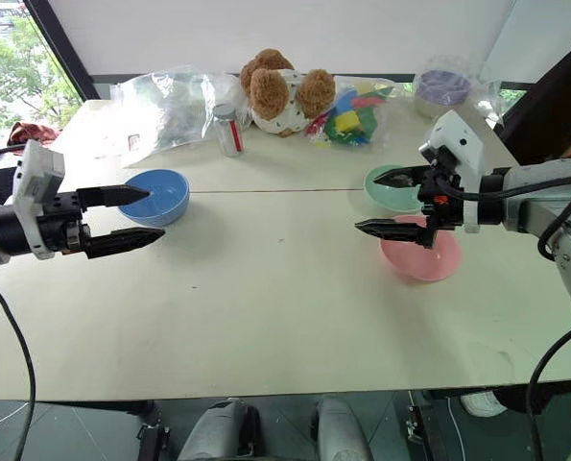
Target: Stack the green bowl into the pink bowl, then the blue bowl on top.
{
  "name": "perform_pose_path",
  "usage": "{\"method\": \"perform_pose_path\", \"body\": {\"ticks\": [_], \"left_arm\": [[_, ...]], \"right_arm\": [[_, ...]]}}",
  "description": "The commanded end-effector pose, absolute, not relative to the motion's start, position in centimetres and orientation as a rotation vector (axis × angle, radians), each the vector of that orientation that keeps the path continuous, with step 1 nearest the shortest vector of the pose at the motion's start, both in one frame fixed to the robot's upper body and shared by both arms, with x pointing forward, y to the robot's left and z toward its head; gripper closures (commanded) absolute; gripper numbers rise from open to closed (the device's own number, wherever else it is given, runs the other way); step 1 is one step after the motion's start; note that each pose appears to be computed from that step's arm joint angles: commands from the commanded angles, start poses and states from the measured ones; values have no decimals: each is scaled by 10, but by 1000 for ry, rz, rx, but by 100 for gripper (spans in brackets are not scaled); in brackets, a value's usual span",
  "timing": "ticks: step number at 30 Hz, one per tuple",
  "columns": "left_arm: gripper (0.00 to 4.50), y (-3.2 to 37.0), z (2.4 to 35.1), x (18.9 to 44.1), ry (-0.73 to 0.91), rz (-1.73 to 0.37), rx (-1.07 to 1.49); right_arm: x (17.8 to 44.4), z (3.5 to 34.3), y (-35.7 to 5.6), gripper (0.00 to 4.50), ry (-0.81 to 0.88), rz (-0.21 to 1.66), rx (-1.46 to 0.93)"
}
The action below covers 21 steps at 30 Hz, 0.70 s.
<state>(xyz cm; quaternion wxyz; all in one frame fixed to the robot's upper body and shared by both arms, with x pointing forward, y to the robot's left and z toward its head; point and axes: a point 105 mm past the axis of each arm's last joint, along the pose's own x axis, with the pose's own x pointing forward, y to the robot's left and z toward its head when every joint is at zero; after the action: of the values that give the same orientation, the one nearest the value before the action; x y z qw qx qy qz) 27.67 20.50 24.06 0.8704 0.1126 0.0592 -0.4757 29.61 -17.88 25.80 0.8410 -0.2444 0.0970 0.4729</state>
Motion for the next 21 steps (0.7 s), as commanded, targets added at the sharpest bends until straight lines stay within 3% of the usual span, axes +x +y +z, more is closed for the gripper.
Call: {"method": "perform_pose_path", "body": {"ticks": [1, 21], "left_arm": [[0, 205, 253, 271, 74, -993, 268], [0, 195, 249, 275, 48, -1016, 245]], "right_arm": [[296, 267, -177, 3, 164, 1000, -545], [301, 262, -187, 3, 219, 903, -545]]}}
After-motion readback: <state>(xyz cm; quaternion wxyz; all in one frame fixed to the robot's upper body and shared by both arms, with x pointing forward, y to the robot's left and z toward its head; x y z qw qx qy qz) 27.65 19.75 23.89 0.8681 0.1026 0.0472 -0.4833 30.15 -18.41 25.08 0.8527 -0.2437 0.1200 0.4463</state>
